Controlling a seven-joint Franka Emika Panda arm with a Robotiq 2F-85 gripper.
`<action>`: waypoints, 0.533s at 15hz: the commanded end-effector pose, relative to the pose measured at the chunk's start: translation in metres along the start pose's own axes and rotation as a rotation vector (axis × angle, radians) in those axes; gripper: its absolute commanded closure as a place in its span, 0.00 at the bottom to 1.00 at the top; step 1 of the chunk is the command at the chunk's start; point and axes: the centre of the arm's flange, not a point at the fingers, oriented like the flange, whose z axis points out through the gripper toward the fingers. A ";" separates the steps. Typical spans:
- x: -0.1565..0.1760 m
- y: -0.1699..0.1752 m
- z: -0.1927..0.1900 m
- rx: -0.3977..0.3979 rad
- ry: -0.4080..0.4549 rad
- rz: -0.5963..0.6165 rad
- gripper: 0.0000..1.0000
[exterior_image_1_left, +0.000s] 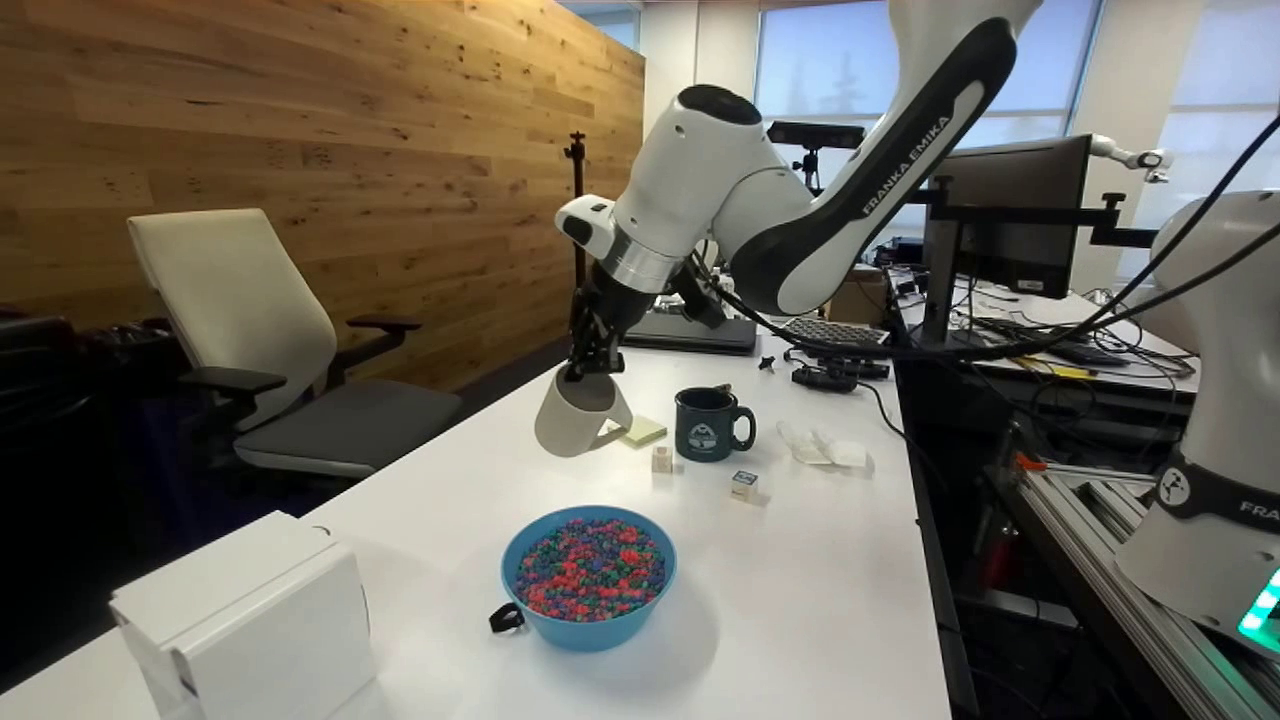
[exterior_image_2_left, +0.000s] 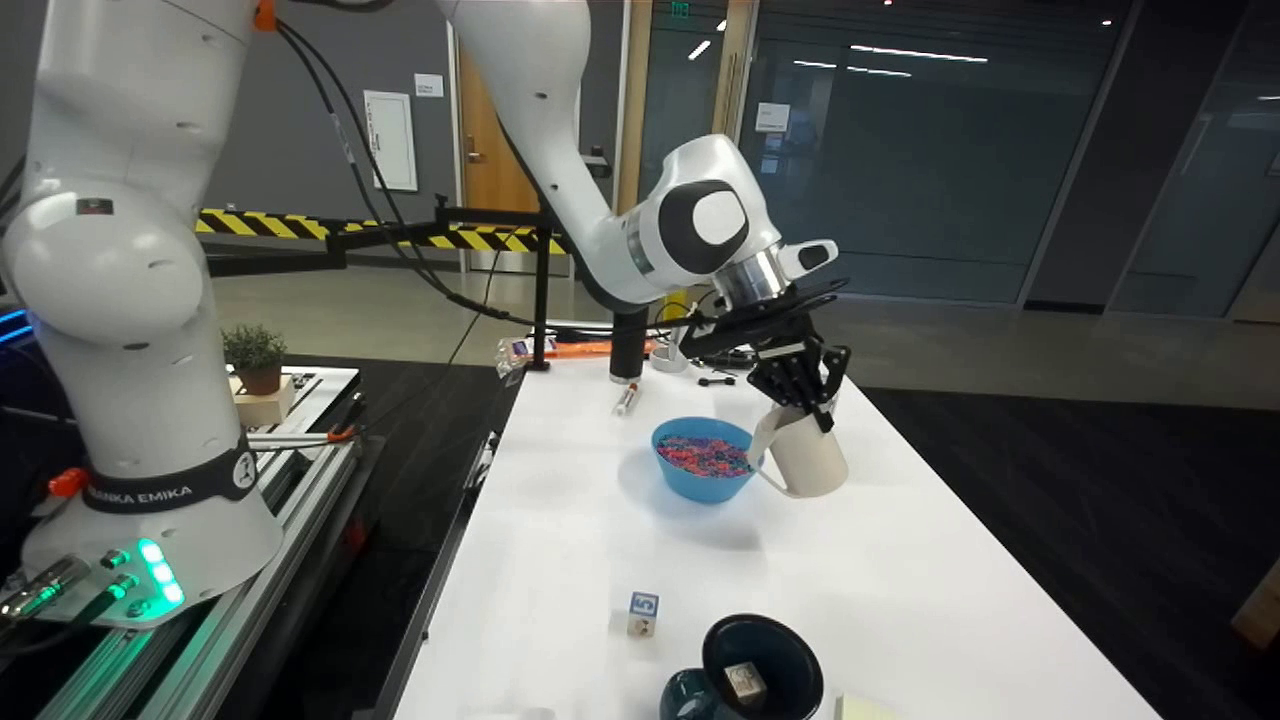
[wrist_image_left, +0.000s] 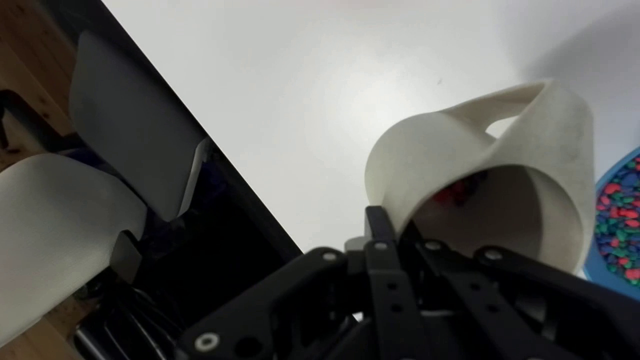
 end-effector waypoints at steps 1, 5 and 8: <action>0.002 -0.005 0.000 0.002 -0.005 0.002 0.95; 0.002 -0.007 0.001 0.000 -0.010 0.007 0.95; 0.002 -0.006 0.001 -0.001 -0.012 0.009 0.95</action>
